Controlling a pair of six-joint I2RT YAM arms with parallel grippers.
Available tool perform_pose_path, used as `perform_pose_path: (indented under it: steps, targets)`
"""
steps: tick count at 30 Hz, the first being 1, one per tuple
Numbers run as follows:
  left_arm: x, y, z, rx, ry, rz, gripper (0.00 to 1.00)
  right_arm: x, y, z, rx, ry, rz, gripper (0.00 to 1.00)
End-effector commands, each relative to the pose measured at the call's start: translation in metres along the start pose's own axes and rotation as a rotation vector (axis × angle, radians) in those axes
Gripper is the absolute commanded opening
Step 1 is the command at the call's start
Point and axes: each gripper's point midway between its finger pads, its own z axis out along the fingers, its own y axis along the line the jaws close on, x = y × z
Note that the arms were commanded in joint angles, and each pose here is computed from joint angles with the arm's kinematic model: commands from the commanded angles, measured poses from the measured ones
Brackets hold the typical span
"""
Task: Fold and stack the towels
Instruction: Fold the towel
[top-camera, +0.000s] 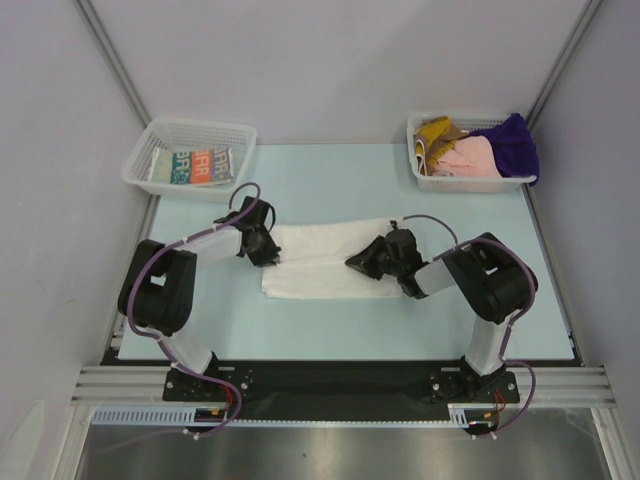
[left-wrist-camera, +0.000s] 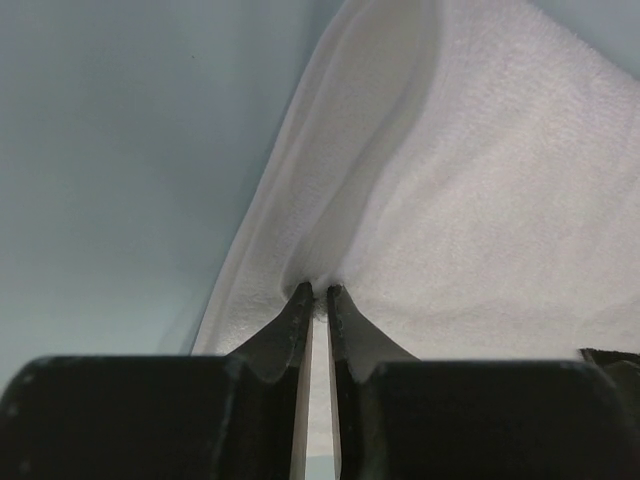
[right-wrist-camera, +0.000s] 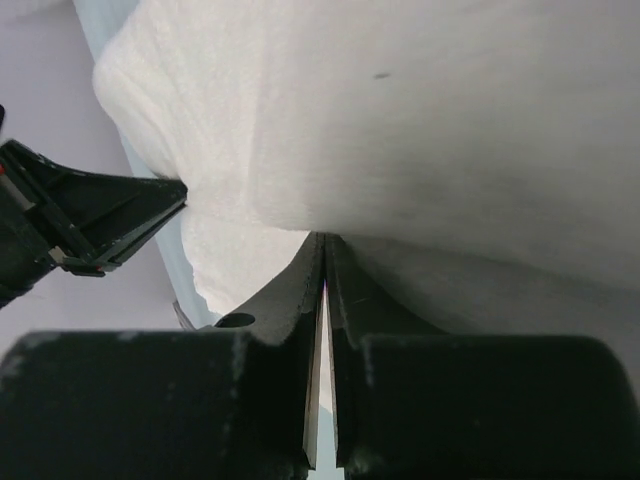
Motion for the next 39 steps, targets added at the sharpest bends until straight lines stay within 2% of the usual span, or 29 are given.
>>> perform_pose_path:
  steps: [1, 5, 8, 11, 14, 15, 20, 26, 29, 34, 39]
  targets:
    - [0.013, 0.027, 0.027, -0.078, 0.042, -0.017, 0.12, -0.032, 0.0, -0.021, -0.046, -0.117, 0.038, 0.06]
    - [0.011, 0.028, 0.029, -0.074, 0.039, -0.018, 0.11, -0.06, -0.02, -0.049, -0.057, -0.197, 0.1, 0.07]
    - [0.009, 0.026, 0.028, -0.07, 0.038, -0.01, 0.1, -0.056, -0.007, -0.062, -0.113, -0.181, 0.1, 0.06]
    - [0.007, 0.024, 0.028, -0.067, 0.038, -0.003, 0.09, -0.058, 0.039, -0.07, -0.163, -0.216, 0.003, 0.09]
    - [0.006, 0.024, 0.027, -0.063, 0.036, 0.005, 0.09, -0.053, 0.102, -0.07, -0.255, -0.225, -0.076, 0.09]
    - [0.007, 0.024, 0.027, -0.064, 0.038, 0.009, 0.09, -0.054, 0.137, -0.07, -0.323, -0.229, -0.097, 0.09]
    - [0.006, 0.022, 0.026, -0.057, 0.04, 0.014, 0.09, -0.053, 0.154, -0.019, -0.329, -0.166, -0.027, 0.07]
    - [0.006, 0.021, 0.027, -0.056, 0.043, 0.024, 0.09, -0.043, 0.111, 0.039, -0.337, -0.138, 0.08, 0.05]
    - [0.007, 0.023, 0.028, -0.063, 0.043, 0.028, 0.09, -0.039, 0.085, 0.051, -0.314, -0.145, 0.101, 0.05]
    - [0.007, 0.023, 0.028, -0.062, 0.048, 0.023, 0.09, -0.042, 0.064, 0.034, -0.299, -0.203, 0.13, 0.05]
    - [0.004, 0.025, 0.027, -0.056, 0.05, 0.011, 0.09, -0.069, 0.018, -0.001, -0.245, -0.284, 0.205, 0.05]
